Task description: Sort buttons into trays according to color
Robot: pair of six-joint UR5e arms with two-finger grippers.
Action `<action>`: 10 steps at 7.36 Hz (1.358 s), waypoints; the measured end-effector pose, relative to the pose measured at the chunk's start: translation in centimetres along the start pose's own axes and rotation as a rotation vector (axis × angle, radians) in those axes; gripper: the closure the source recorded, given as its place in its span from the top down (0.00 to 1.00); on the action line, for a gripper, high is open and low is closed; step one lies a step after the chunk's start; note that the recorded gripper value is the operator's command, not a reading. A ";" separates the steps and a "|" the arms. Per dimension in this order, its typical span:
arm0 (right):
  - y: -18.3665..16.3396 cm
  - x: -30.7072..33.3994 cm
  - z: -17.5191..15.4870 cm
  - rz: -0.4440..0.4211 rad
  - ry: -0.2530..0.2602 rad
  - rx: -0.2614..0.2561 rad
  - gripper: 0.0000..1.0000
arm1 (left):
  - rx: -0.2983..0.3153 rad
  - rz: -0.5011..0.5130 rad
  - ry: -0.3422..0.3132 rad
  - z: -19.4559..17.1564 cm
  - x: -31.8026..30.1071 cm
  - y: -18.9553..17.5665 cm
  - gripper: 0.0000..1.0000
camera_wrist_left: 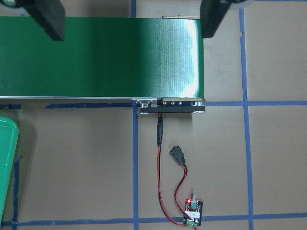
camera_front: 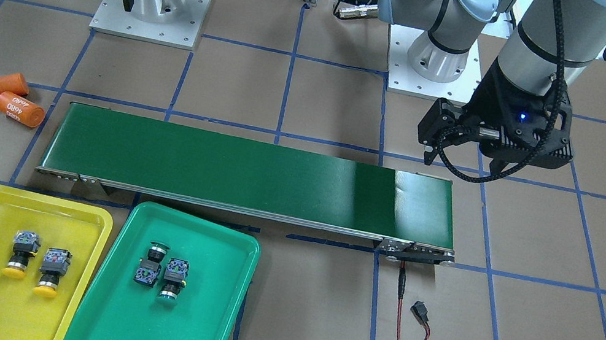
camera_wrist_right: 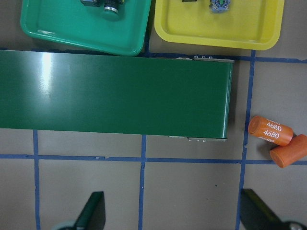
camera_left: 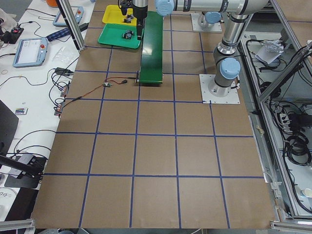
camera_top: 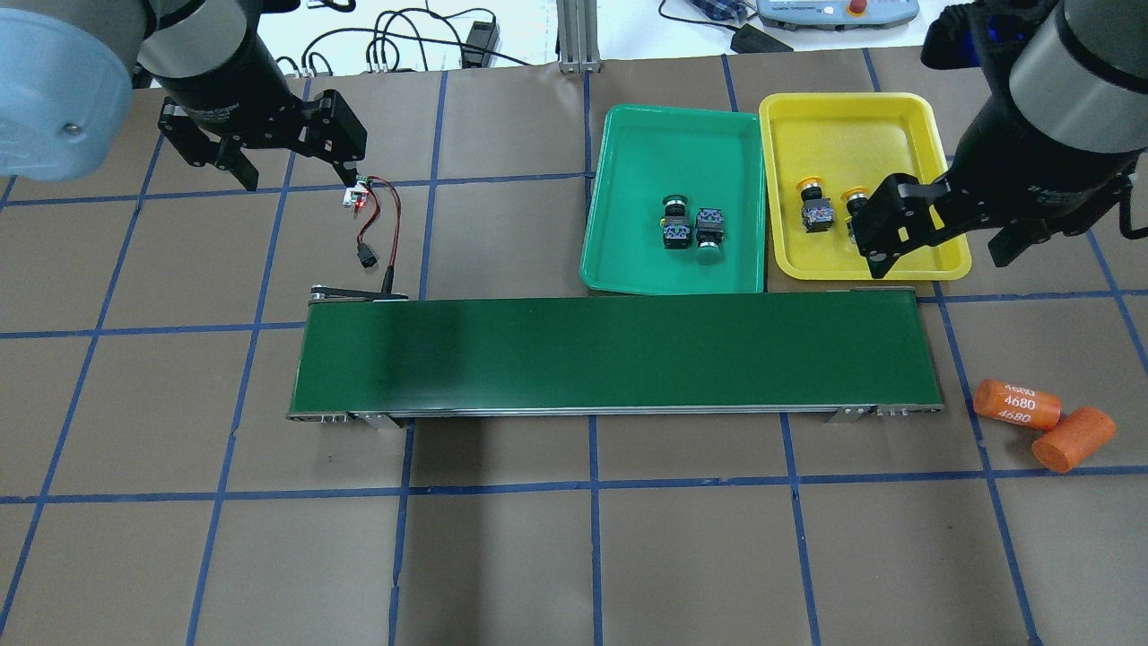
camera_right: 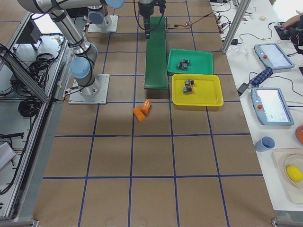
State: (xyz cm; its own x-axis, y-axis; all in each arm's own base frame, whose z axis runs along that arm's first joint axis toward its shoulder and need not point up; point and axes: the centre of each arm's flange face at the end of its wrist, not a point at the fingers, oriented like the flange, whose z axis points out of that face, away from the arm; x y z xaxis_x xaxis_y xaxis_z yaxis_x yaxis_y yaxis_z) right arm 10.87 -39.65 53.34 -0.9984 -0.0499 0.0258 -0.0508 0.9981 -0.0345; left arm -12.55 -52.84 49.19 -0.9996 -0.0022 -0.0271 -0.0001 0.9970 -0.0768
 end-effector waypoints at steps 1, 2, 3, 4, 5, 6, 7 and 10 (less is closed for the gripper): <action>0.4 -0.1 -0.1 -0.004 -0.006 -0.007 1.00 | -0.001 0.000 0.001 0.0 0.0 0.0 1.00; 0.5 -0.2 -0.1 -0.006 -0.008 -0.012 1.00 | -0.001 0.000 0.001 0.1 0.0 0.0 1.00; 0.5 -0.2 -0.1 -0.007 -0.008 -0.014 1.00 | 0.000 -0.001 0.001 0.1 0.0 0.0 1.00; 0.6 -0.3 0.0 -0.007 -0.010 -0.020 1.00 | 0.001 -0.001 0.001 0.0 0.0 0.0 1.00; 0.8 -0.5 0.4 -0.006 -0.013 -0.038 1.00 | 0.001 -0.001 0.001 0.0 0.0 0.0 1.00; 1.1 -0.7 0.8 -0.007 -0.016 -0.059 1.00 | 0.002 -0.001 0.001 0.0 0.0 -0.1 1.00; 1.2 -0.9 1.2 -0.011 -0.019 -0.074 1.00 | 0.002 -0.001 0.001 0.0 0.0 -0.1 1.00; 1.2 -2.1 1.9 -0.043 -0.019 -0.089 1.00 | 0.002 -0.001 0.001 0.0 0.0 -0.1 1.00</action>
State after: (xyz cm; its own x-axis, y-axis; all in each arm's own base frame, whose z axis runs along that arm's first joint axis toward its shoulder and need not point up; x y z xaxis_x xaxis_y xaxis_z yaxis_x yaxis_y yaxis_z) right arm 12.89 -38.40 51.31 -0.9957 -0.0922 0.0060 -0.0918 0.9943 0.0550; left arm -12.52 -52.90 49.19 -0.9997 -0.0028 -0.0259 -0.0008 0.9969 -0.0784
